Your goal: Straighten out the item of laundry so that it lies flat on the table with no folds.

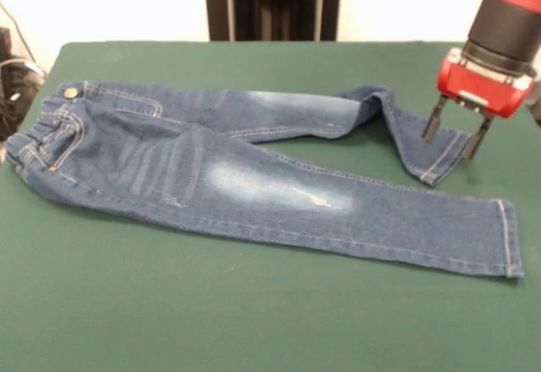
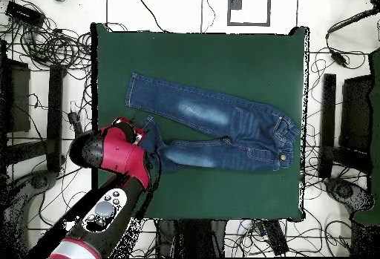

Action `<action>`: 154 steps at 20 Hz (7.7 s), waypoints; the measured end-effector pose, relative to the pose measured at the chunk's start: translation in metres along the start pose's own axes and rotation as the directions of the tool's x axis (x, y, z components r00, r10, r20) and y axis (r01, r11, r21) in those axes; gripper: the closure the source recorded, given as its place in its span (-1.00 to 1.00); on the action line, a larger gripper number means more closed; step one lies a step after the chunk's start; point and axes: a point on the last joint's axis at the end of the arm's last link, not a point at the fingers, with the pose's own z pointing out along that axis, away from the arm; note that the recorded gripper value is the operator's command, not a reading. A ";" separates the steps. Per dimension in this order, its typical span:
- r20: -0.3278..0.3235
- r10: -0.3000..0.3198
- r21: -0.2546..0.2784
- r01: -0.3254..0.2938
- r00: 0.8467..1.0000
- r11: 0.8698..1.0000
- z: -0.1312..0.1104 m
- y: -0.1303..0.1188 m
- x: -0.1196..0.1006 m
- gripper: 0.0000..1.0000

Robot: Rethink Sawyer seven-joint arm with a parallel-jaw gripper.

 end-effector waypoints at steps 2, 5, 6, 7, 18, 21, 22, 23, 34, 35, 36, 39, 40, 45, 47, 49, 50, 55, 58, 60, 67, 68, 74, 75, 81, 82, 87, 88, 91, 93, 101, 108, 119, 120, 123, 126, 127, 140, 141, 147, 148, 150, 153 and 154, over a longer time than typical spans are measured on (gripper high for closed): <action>-0.002 -0.004 0.009 0.004 1.000 1.000 0.005 -0.002 0.003 -1.00; -0.005 -0.013 0.020 0.013 1.000 1.000 0.010 -0.005 0.009 -1.00; -0.007 -0.016 0.025 0.017 1.000 1.000 0.013 -0.006 0.011 -1.00; -0.010 -0.020 0.029 0.020 1.000 0.999 0.016 -0.007 0.014 -1.00; -0.015 -0.016 0.033 0.016 1.000 0.999 0.028 -0.011 0.013 -1.00; -0.027 -0.015 0.014 0.015 1.000 1.000 0.030 -0.011 0.008 -1.00; -0.037 -0.012 0.003 0.012 0.999 1.000 0.031 -0.012 0.006 -1.00; -0.047 -0.010 -0.006 0.010 0.999 1.000 0.032 -0.012 0.004 -1.00; -0.169 0.010 -0.120 -0.031 0.986 0.992 0.039 -0.016 -0.027 1.00; -0.172 0.011 -0.122 -0.033 0.985 0.992 0.039 -0.017 -0.027 1.00; -0.177 0.010 -0.127 -0.033 0.984 0.991 0.038 -0.017 -0.028 1.00; -0.176 -0.003 -0.131 -0.020 0.984 0.991 0.037 -0.016 -0.026 1.00; -0.175 -0.007 -0.132 -0.016 0.985 0.991 0.037 -0.016 -0.025 1.00; -0.179 -0.016 -0.139 -0.009 0.984 0.990 0.035 -0.015 -0.024 1.00; -0.193 -0.008 -0.147 -0.021 0.981 0.989 0.033 -0.015 -0.023 1.00; -0.210 -0.001 -0.157 -0.033 0.978 0.987 0.028 -0.014 -0.021 1.00; -0.218 0.001 -0.161 -0.038 0.976 0.986 0.026 -0.014 -0.020 1.00; -0.259 0.007 -0.184 -0.056 0.966 0.981 0.011 -0.012 -0.010 1.00; -0.288 -0.006 -0.199 -0.053 0.958 0.979 0.001 -0.007 0.006 1.00; -0.303 -0.014 -0.206 -0.051 0.953 0.977 -0.002 -0.003 0.014 1.00; -0.346 -0.046 -0.217 -0.032 0.937 0.976 -0.012 0.002 0.046 1.00; -0.354 -0.055 -0.219 -0.026 0.933 0.975 -0.013 0.003 0.054 1.00; -0.371 -0.070 -0.213 -0.012 0.926 0.977 -0.015 0.002 0.070 1.00; -0.372 -0.070 -0.213 -0.012 0.926 0.977 -0.015 0.002 0.071 1.00; -0.381 -0.054 -0.207 -0.028 0.923 0.978 -0.014 0.003 0.073 1.00; -0.382 -0.052 -0.206 -0.030 0.923 0.978 -0.014 0.003 0.073 1.00; -0.388 -0.039 -0.203 -0.044 0.921 0.978 -0.013 0.005 0.073 1.00; -0.388 -0.034 -0.202 -0.049 0.921 0.978 -0.013 0.005 0.073 1.00; -0.389 -0.026 -0.200 -0.057 0.921 0.978 -0.013 0.007 0.073 1.00; -0.388 -0.017 -0.200 -0.067 0.922 0.977 -0.014 0.011 0.076 1.00; -0.368 -0.060 -0.217 -0.023 0.928 0.976 -0.027 0.027 0.106 -1.00; -0.324 -0.120 -0.193 0.058 0.939 0.979 -0.056 0.021 0.112 -1.00; -0.281 -0.162 -0.088 0.142 0.946 0.986 -0.127 -0.041 0.041 -1.00; -0.267 -0.158 -0.082 0.141 0.950 0.987 -0.129 -0.048 0.032 -1.00; -0.232 -0.151 -0.064 0.140 0.961 0.988 -0.131 -0.067 0.006 -1.00; -0.204 -0.136 -0.043 0.130 0.970 0.991 -0.124 -0.092 -0.025 -1.00; -0.198 -0.130 -0.037 0.125 0.972 0.991 -0.121 -0.100 -0.034 -1.00; -0.136 -0.036 0.059 0.044 0.990 0.997 -0.060 -0.243 -0.172 -1.00; -0.132 -0.038 0.061 0.046 0.990 0.997 -0.057 -0.248 -0.177 -1.00; -0.095 -0.084 0.049 0.089 0.992 0.995 -0.040 -0.267 -0.212 -1.00; -0.087 -0.094 0.044 0.098 0.992 0.994 -0.038 -0.268 -0.218 -1.00; -0.075 -0.111 0.033 0.114 0.991 0.993 -0.033 -0.270 -0.227 -1.00; -0.062 -0.136 0.010 0.137 0.989 0.991 -0.025 -0.274 -0.241 -1.00; -0.060 -0.139 0.003 0.139 0.988 0.990 -0.022 -0.275 -0.244 -1.00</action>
